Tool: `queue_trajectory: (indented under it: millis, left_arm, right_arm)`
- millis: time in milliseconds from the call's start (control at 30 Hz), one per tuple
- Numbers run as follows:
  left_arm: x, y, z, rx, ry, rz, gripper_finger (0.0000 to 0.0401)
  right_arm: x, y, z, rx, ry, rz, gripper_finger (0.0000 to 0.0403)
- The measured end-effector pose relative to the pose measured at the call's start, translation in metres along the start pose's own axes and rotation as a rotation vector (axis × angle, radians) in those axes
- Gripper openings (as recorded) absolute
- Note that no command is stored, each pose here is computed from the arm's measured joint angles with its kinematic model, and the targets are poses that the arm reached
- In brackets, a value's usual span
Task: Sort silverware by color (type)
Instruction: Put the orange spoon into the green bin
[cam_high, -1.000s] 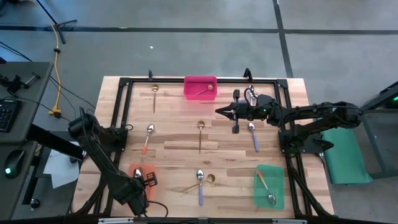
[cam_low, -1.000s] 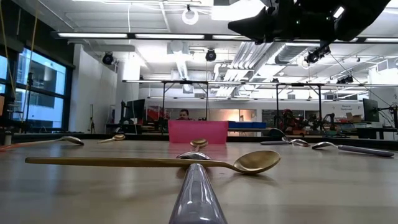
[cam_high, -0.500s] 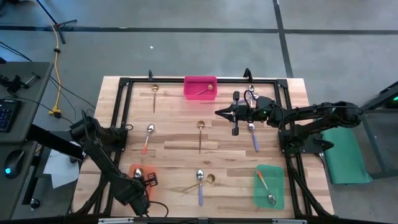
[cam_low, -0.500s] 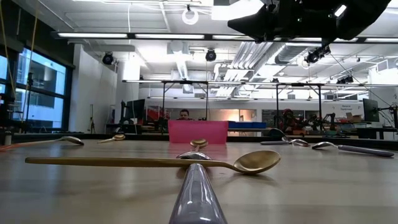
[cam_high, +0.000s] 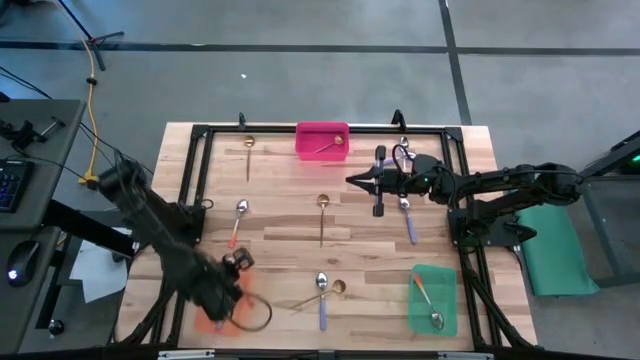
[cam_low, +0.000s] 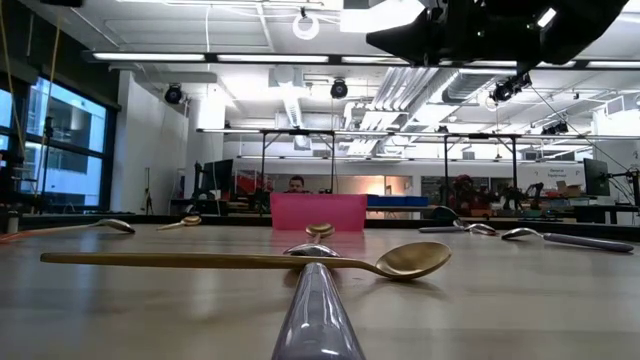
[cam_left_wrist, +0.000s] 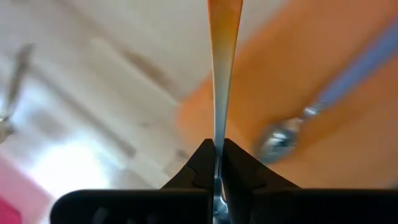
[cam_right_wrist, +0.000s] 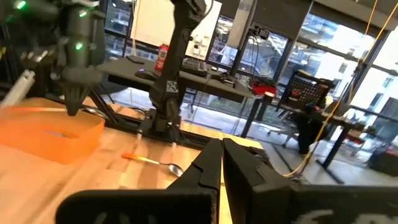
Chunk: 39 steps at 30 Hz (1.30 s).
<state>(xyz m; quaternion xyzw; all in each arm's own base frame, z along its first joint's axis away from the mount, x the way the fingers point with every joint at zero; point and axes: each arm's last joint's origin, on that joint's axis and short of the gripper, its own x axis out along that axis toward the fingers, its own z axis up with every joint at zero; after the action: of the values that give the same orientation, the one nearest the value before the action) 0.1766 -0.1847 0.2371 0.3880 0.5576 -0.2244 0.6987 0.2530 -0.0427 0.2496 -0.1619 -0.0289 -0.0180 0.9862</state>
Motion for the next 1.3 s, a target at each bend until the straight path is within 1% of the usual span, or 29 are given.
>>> queue_trajectory:
  millis: [167,333,400,500,600,700,800,900,967,1100,1200,1300]
  left_arm:
    - [-0.003,0.030,-0.034,-0.190,-0.170,0.107,0.0001]
    - [0.000,0.058,-0.057,-0.358,-0.362,0.220,0.0001]
    - [0.006,0.070,-0.066,-0.429,-0.435,0.275,0.0001]
    - [0.019,0.088,-0.082,-0.532,-0.535,0.349,0.0001]
    - [0.033,0.107,-0.099,-0.634,-0.654,0.415,0.0001]
    - [0.041,0.126,-0.115,-0.731,-0.794,0.494,0.0001]
    - [0.049,0.144,-0.128,-0.827,-0.886,0.577,0.0001]
    - [0.057,0.158,-0.136,-0.872,-0.901,0.629,0.0001]
    - [0.064,0.165,-0.138,-0.882,-0.912,0.630,0.0001]
    - [0.077,0.176,-0.136,-0.874,-0.988,0.593,0.0001]
    - [0.084,0.181,-0.137,-0.882,-1.016,0.585,0.0001]
    - [0.085,0.183,-0.138,-0.887,-1.030,0.597,0.0001]
  right_arm:
    - [-0.001,-0.007,-0.002,-0.063,0.006,-0.029,0.0000]
    - [-0.003,-0.016,-0.005,-0.064,0.023,-0.063,0.0000]
    - [-0.003,-0.017,-0.006,-0.041,0.025,-0.067,0.0000]
    - [-0.002,-0.015,-0.006,0.032,0.034,-0.055,0.0000]
    - [0.003,-0.007,-0.012,0.083,0.058,-0.030,0.0000]
    - [0.010,0.003,-0.017,0.117,0.077,-0.049,0.0008]
    - [0.018,0.014,-0.021,0.147,0.074,-0.082,0.0037]
    - [0.032,0.025,-0.018,0.192,0.071,-0.113,0.0083]
    - [0.044,0.031,-0.013,0.213,0.066,-0.140,0.0119]
    - [0.069,0.037,-0.001,0.214,0.043,-0.177,0.0181]
    - [0.083,0.033,0.005,0.242,0.032,-0.191,0.0208]
    - [0.094,0.029,0.005,0.261,0.070,-0.193,0.0215]
